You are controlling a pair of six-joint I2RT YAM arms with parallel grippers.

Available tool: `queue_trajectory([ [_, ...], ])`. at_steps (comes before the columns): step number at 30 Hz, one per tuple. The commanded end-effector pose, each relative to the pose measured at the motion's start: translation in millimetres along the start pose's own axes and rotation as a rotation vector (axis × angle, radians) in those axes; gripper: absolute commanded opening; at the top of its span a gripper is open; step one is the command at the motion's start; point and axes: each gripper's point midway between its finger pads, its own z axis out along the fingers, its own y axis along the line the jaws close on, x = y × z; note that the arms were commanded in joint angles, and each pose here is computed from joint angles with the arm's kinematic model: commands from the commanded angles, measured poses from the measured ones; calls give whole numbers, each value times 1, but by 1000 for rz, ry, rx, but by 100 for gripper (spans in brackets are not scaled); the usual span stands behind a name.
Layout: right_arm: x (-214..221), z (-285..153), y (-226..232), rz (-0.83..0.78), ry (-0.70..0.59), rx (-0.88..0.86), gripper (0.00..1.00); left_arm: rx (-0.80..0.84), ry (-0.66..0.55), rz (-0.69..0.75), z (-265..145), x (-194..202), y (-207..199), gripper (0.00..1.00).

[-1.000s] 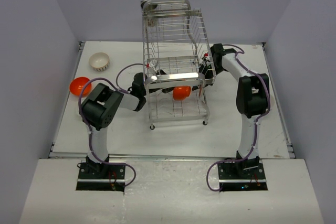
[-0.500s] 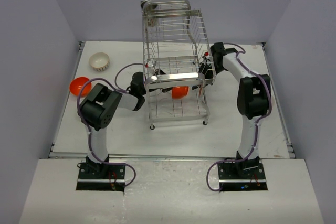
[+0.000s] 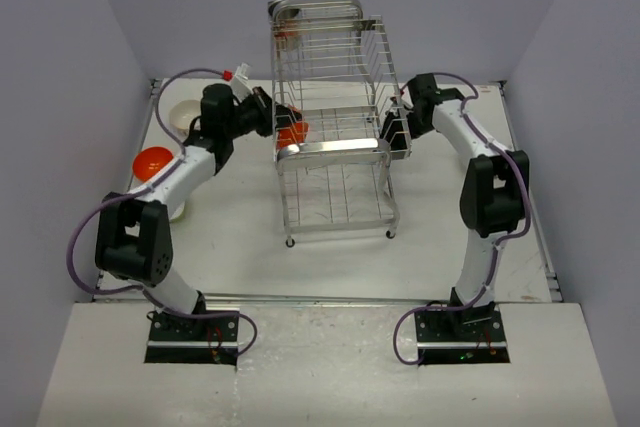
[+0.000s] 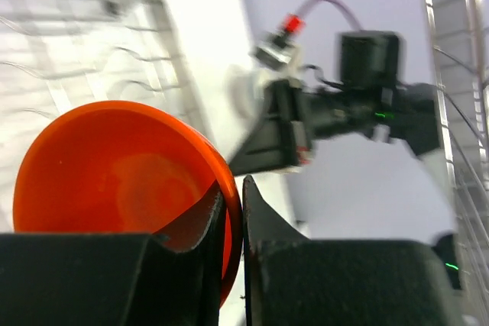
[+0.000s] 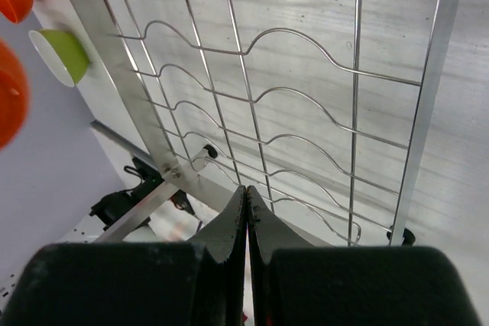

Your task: Unload the bowls from the dish rack

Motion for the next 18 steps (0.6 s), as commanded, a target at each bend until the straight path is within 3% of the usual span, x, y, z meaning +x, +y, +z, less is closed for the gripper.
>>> queue_trajectory([
  [1, 0, -30, 15, -30, -68, -45, 0, -257, -25, 244, -40, -38, 0, 0],
  [2, -1, -36, 16, -33, -84, -47, 0, -396, 13, 208, -59, -35, 21, 0],
  [3, 0, -38, 15, -34, -89, -45, 0, -555, -43, 232, -75, -52, 40, 0],
  [6, 0, -49, 19, -43, -114, -55, 0, -913, -54, 302, -128, -76, 77, 0],
  [9, -1, -53, 20, -51, -121, -66, 0, -1212, -47, 360, -173, -86, 108, 0],
  [14, 2, -55, 18, -31, -111, -83, 0, -1503, -51, 380, -215, -87, 142, 0],
  [18, 8, -59, 21, -23, -108, -99, 0, -1559, -70, 354, -223, -86, 156, 0],
])
